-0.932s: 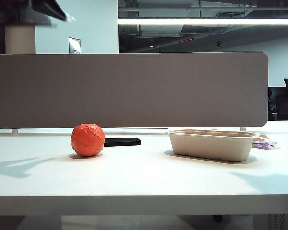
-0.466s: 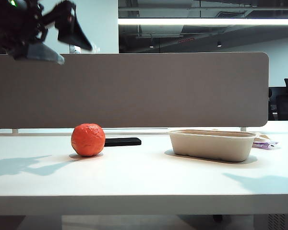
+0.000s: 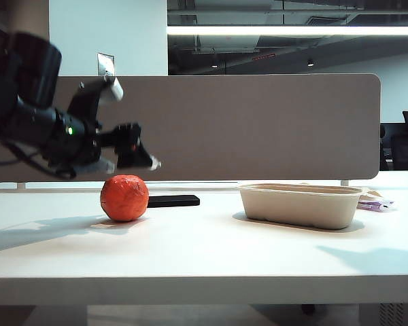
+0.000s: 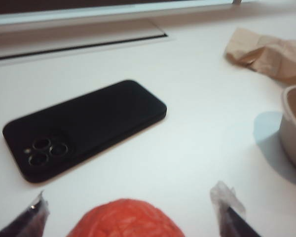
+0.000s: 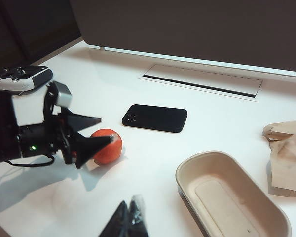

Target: Pick up the orange and place it into the paper lunchbox.

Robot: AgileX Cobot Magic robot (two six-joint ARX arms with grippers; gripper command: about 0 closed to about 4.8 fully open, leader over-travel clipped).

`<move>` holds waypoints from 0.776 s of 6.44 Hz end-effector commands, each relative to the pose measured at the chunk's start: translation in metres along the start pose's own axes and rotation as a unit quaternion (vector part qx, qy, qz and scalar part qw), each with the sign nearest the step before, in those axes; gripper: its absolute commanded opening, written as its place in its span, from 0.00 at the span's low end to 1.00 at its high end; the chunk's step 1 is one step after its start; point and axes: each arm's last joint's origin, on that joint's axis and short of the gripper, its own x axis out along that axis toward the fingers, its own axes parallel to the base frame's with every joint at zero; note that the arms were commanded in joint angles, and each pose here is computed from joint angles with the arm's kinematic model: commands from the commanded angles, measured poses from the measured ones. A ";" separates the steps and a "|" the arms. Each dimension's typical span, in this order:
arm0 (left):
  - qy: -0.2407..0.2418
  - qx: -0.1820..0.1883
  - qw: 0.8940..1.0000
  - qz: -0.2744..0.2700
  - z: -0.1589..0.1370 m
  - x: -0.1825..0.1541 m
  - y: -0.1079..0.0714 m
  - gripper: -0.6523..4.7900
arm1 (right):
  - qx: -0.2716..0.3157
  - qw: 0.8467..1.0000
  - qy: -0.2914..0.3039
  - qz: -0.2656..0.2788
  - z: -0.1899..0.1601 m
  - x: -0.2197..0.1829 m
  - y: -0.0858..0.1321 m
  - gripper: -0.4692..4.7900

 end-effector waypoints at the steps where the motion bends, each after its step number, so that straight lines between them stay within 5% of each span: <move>1: -0.006 0.002 1.000 0.022 -0.007 0.026 0.006 1.00 | 0.002 1.000 0.000 0.002 0.002 -0.002 0.001 0.08; 5: 0.047 -0.015 0.999 0.008 -0.017 0.039 0.008 1.00 | 0.008 1.000 0.003 0.002 0.001 -0.003 0.001 0.08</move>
